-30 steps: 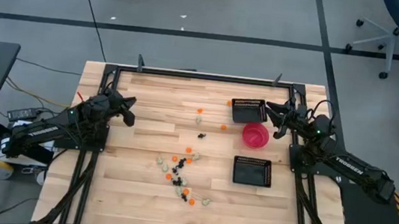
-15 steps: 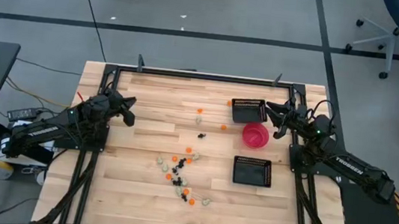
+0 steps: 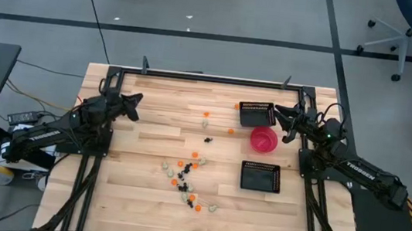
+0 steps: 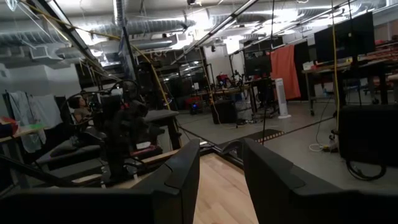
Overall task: Sort Halloween decoration
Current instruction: Put the white skull toy into the top black bin
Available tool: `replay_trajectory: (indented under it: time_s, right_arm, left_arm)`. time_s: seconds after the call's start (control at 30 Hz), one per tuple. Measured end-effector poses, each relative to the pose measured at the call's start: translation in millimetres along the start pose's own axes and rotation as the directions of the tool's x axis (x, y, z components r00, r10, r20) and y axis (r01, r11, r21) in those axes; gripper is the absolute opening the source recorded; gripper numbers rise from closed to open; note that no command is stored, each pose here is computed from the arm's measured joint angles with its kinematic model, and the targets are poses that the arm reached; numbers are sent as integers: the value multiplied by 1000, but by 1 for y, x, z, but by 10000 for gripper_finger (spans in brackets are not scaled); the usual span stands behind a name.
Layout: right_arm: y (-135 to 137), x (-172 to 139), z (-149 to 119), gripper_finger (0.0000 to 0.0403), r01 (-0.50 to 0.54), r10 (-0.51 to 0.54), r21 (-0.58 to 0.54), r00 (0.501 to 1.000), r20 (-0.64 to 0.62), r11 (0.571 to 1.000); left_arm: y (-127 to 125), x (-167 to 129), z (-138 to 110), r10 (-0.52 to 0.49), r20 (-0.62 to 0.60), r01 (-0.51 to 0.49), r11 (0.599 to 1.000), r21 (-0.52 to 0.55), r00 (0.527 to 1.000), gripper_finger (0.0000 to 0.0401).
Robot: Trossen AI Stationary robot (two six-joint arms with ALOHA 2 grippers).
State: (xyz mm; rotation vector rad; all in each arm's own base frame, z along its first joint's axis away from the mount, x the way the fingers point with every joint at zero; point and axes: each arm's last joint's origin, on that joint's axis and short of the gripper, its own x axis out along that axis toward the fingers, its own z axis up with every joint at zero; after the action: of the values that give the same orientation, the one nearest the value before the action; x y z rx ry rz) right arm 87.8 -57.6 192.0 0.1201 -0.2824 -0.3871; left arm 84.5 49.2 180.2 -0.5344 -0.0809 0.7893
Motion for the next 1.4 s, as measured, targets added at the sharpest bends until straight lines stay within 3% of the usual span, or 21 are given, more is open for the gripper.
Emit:
replay_trajectory:
  time_s: [0.13, 0.27, 0.4, 0.5, 0.6, 0.7, 0.8, 0.9, 1.1, 1.23, 1.4]
  right_arm:
    - [0, 0, 0, 126, 0, 0, 0, 1000, 0, 1000]
    - [0, 0, 0, 126, -1, 1, 4, 1000, 0, 1000]
    - [0, 0, 0, 126, 0, 0, 81, 1000, 0, 997]
    - [0, 0, 2, 126, 15, -17, 104, 1000, 24, 994]
    - [1, 0, 7, 126, -14, 1, 157, 997, 77, 987]
    - [2, -1, 11, 126, -39, 11, 251, 994, 111, 967]
    - [3, -1, 13, 126, -54, 9, 330, 991, 135, 942]
    - [2, -1, 15, 126, -53, -12, 375, 986, 168, 925]
    - [8, 9, 27, 126, -107, 65, 315, 988, 140, 943]
    - [15, 31, 37, 126, -111, 100, 259, 994, 53, 960]
    - [26, 74, 40, 126, -64, 98, 186, 979, -180, 980]
  left_arm:
    - [-2, 0, -1, -71, -43, 70, 997, -12, 997, 13]
    - [-2, 0, -1, -76, -44, 75, 997, -19, 996, 13]
    - [-3, 0, -1, -88, -49, 87, 996, -21, 995, 13]
    - [-5, -1, -2, -170, -98, 169, 985, -23, 981, 13]
    - [-11, -2, -2, -314, -144, 318, 948, -1, 938, 13]
    - [-18, -4, 2, -474, -163, 485, 874, 34, 865, 13]
    - [-23, -7, 7, -571, -143, 583, 810, 60, 808, 13]
    - [-25, -8, 10, -595, -117, 604, 794, 68, 795, 13]
    - [-26, -8, 16, -575, -40, 575, 808, 123, 817, 13]
    - [-30, -9, 23, -612, 35, 597, 780, 189, 790, 13]
    - [-33, -2, 24, -605, 23, 587, 781, 214, 796, 13]
